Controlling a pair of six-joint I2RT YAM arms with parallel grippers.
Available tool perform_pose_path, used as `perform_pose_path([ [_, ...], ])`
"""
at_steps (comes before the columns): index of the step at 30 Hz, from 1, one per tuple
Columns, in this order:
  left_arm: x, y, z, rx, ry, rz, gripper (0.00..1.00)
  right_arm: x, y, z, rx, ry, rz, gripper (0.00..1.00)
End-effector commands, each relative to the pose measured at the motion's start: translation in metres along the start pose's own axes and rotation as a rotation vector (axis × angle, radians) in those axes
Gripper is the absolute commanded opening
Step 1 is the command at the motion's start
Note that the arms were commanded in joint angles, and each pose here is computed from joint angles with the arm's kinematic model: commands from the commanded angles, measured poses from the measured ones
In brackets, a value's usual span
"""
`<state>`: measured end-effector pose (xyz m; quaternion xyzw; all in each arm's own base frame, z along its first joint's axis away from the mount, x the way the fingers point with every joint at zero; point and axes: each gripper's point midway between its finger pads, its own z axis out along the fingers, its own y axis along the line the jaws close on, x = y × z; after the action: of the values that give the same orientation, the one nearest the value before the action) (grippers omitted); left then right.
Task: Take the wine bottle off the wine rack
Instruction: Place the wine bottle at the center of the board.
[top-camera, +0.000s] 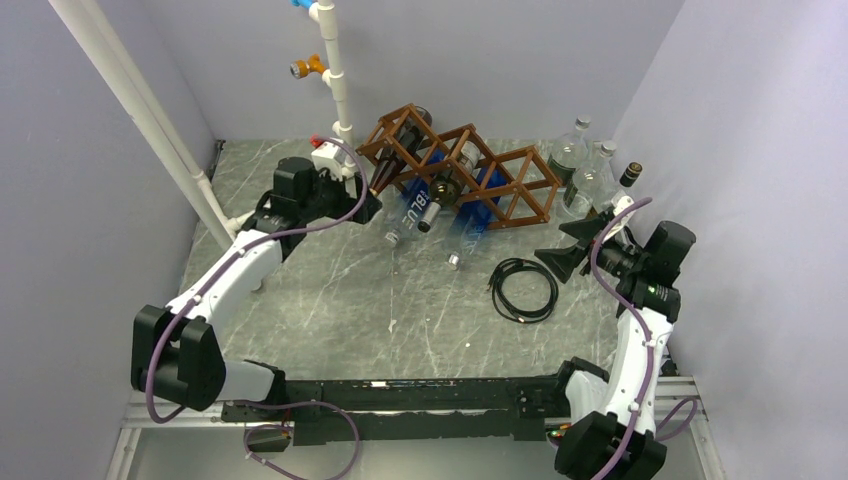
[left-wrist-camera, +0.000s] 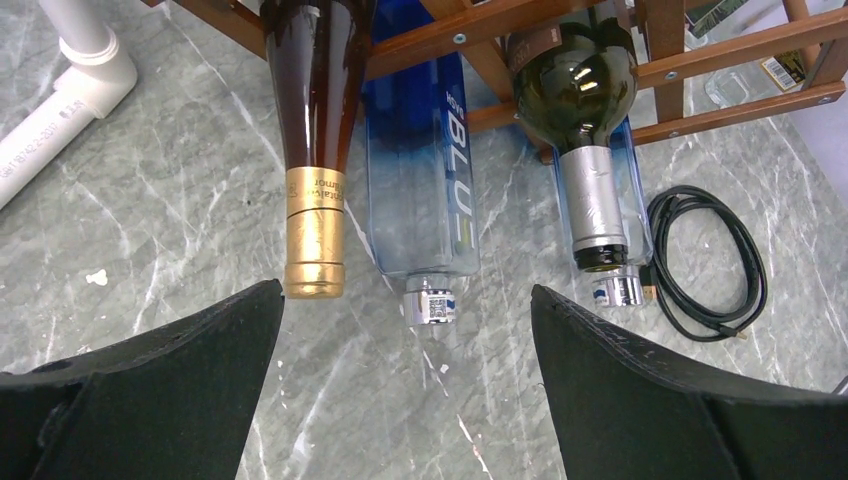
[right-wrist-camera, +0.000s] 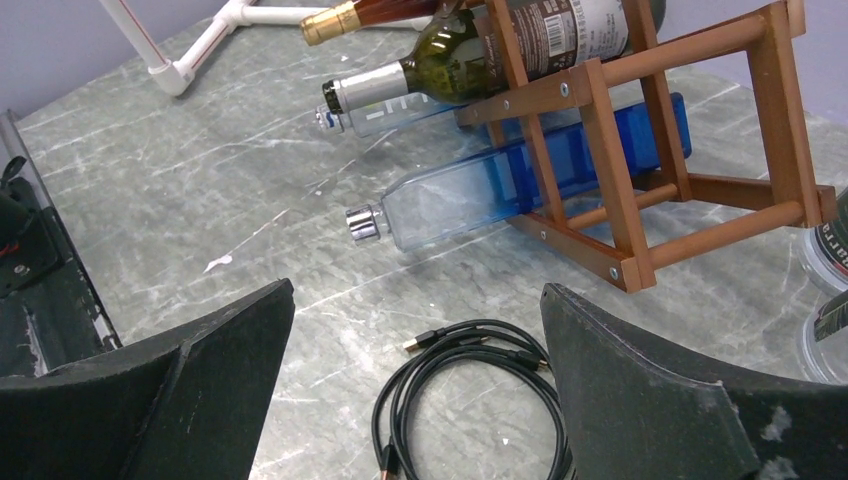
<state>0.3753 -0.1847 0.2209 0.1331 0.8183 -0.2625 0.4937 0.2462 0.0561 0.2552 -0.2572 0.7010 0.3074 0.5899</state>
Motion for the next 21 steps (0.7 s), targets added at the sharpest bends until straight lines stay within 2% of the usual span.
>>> perform_pose_path([
  [1, -0.037, -0.001, -0.006, 0.023, -0.1, 0.032, 0.99, -0.004, -0.001, 0.001, -0.003, -0.003, -0.052, 0.96],
  [7, -0.041, 0.011, -0.004, 0.099, -0.099, -0.073, 1.0, -0.004, -0.001, 0.001, -0.004, -0.003, -0.055, 0.96],
  [21, -0.05, 0.026, 0.008, 0.103, -0.063, -0.07, 1.0, -0.003, 0.0, 0.001, 0.004, -0.006, -0.076, 0.96],
])
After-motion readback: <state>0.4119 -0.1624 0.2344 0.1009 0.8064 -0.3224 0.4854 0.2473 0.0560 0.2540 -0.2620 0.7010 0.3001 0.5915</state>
